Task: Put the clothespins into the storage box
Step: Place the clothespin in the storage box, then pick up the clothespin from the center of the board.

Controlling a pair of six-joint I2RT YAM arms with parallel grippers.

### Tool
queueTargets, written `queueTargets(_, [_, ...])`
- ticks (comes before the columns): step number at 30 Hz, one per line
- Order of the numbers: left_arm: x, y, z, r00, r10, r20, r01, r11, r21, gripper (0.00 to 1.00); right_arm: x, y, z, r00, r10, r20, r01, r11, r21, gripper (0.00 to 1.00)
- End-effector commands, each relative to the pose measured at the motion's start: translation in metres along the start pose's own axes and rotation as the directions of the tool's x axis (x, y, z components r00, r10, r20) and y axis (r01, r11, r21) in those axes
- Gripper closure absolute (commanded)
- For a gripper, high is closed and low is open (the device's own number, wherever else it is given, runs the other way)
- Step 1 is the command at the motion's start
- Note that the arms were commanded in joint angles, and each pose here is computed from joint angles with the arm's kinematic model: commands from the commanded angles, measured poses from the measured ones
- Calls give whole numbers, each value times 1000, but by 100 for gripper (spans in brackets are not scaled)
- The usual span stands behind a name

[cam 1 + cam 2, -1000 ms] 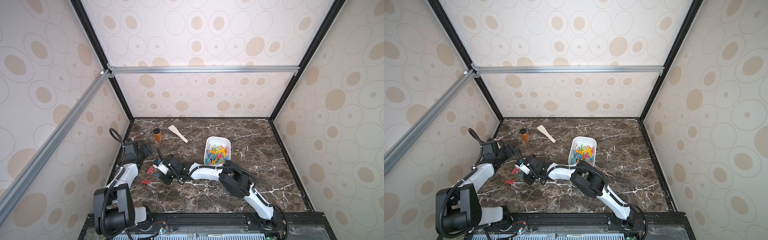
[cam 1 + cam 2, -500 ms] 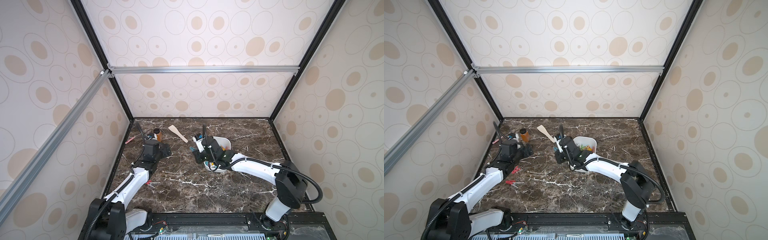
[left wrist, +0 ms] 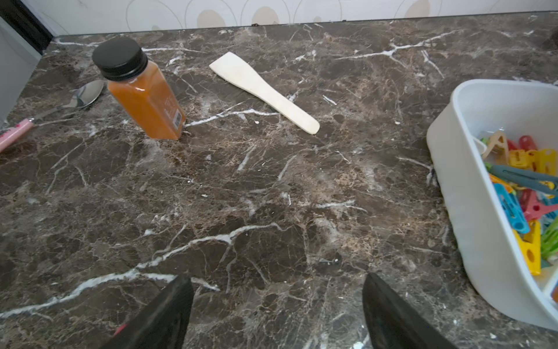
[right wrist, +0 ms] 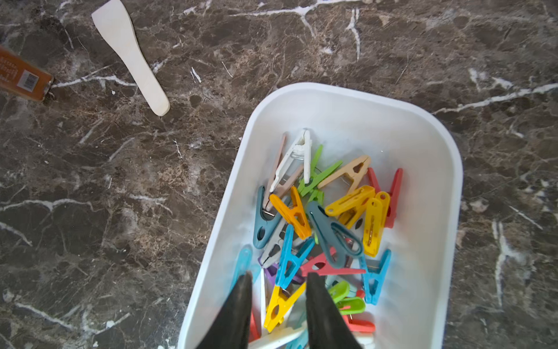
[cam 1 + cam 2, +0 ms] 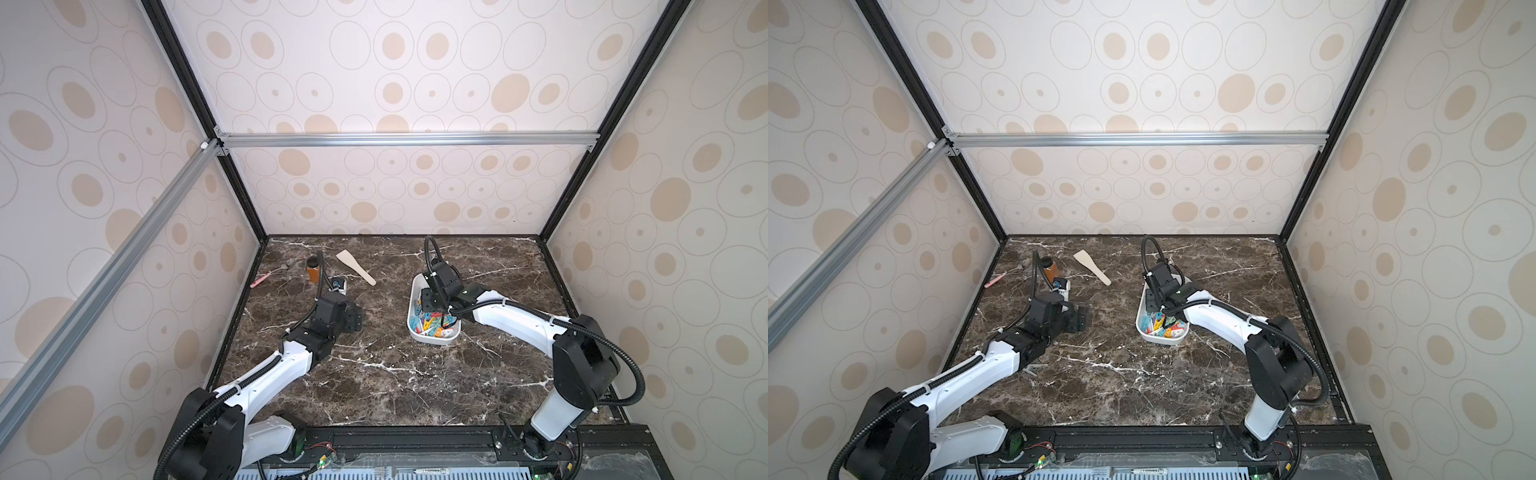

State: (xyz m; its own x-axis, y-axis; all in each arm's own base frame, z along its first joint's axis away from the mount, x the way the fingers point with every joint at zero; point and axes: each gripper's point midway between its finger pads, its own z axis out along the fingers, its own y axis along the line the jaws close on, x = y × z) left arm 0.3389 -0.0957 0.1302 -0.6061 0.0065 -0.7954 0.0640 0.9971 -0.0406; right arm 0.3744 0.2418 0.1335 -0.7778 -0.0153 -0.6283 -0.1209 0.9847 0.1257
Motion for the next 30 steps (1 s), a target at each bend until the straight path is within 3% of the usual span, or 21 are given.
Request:
queueTargets(1, [9,19,0,997,-68,-45,68,998,-8,19,-2,1,-9,1000,-22,0,22,1000,9,67])
queueTargets(7, [35,72,5,966,-223,-132,206,970,-132,22,29,54,-22,992,-121,-32,115,983,-140,69])
queueTargets(13, [57,105,9,939,-276,-207,234,950,-207,31,61,99,-29,977,-209,-33,197,955,-221,70])
queueTargets(17, [71,122,13,914,-304,-268,236,937,-258,43,65,100,-29,978,-206,-17,197,953,-231,71])
queueTargets(24, [84,141,17,902,-256,-347,149,940,-305,47,67,92,-30,973,-231,1,226,951,-210,71])
queueTargets(30, [84,139,23,902,-247,-355,148,947,-284,57,71,91,-27,972,-234,-10,227,951,-210,71])
